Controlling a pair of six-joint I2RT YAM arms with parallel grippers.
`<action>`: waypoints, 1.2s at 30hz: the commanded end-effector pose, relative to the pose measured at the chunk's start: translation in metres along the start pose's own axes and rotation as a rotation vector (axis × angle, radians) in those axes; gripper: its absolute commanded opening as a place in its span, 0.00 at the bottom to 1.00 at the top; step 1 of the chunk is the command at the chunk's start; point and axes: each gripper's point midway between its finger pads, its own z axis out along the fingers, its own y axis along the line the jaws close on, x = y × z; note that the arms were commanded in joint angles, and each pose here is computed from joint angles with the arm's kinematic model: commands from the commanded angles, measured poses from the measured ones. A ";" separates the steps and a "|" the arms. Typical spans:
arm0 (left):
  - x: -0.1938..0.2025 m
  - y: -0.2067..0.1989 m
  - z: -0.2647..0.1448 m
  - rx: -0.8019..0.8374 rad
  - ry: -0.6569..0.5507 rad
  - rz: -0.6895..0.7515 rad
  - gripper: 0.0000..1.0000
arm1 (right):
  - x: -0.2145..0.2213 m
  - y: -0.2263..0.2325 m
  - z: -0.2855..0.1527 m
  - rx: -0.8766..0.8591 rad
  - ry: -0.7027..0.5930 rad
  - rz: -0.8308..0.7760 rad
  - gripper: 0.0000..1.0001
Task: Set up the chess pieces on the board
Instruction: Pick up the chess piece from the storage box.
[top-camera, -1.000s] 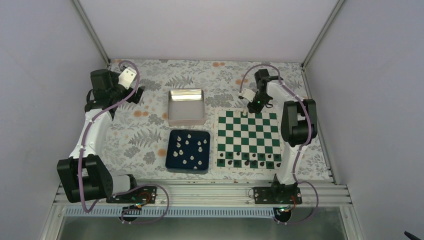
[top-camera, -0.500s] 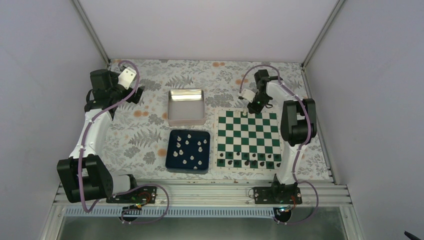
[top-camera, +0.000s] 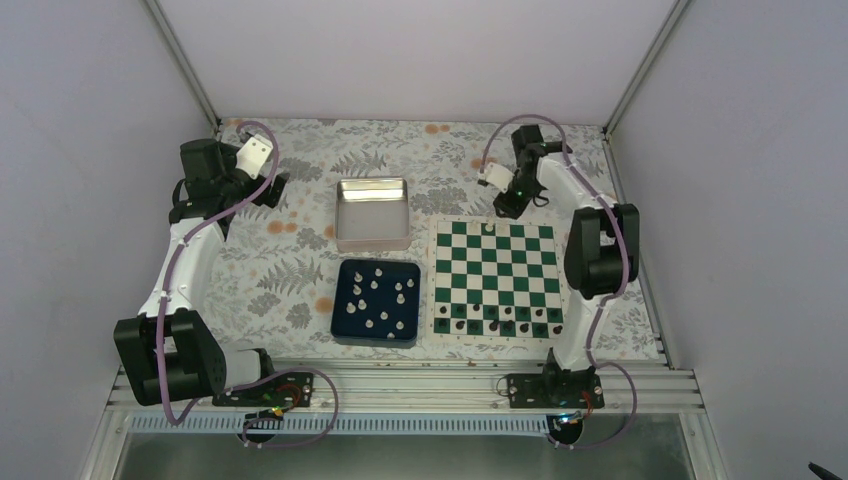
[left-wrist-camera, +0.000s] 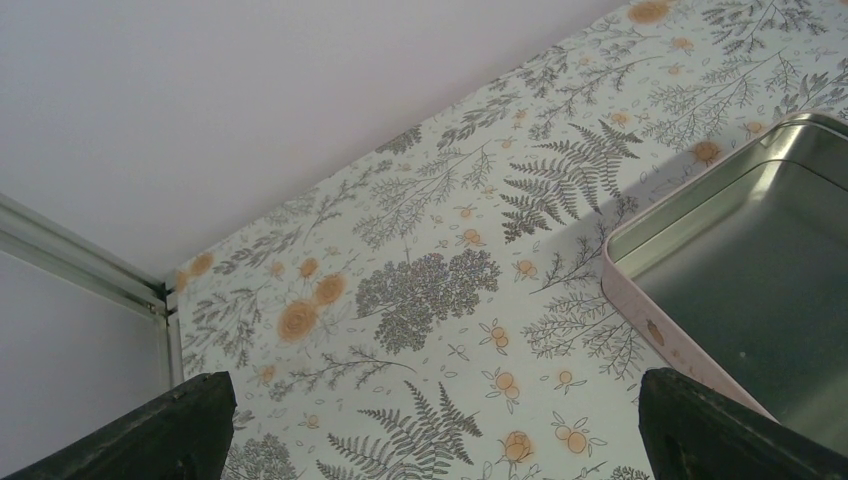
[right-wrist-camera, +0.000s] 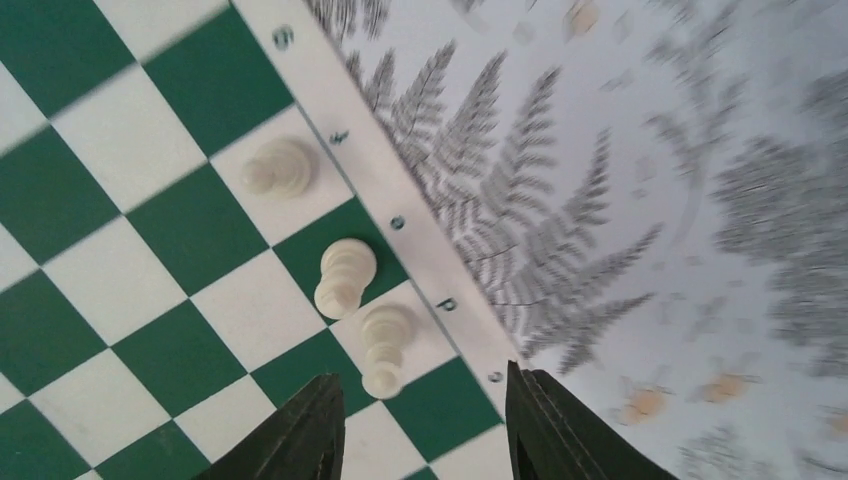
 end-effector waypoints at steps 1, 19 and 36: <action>-0.008 0.003 -0.007 -0.015 -0.025 0.019 1.00 | -0.040 0.005 -0.063 0.110 -0.081 -0.069 0.43; -0.002 0.002 -0.009 -0.027 -0.019 0.011 1.00 | -0.180 0.265 -0.026 -0.107 -0.108 -0.648 0.43; 0.008 -0.001 -0.008 -0.026 -0.017 0.002 1.00 | -0.157 0.321 0.040 -0.260 -0.015 -0.729 0.38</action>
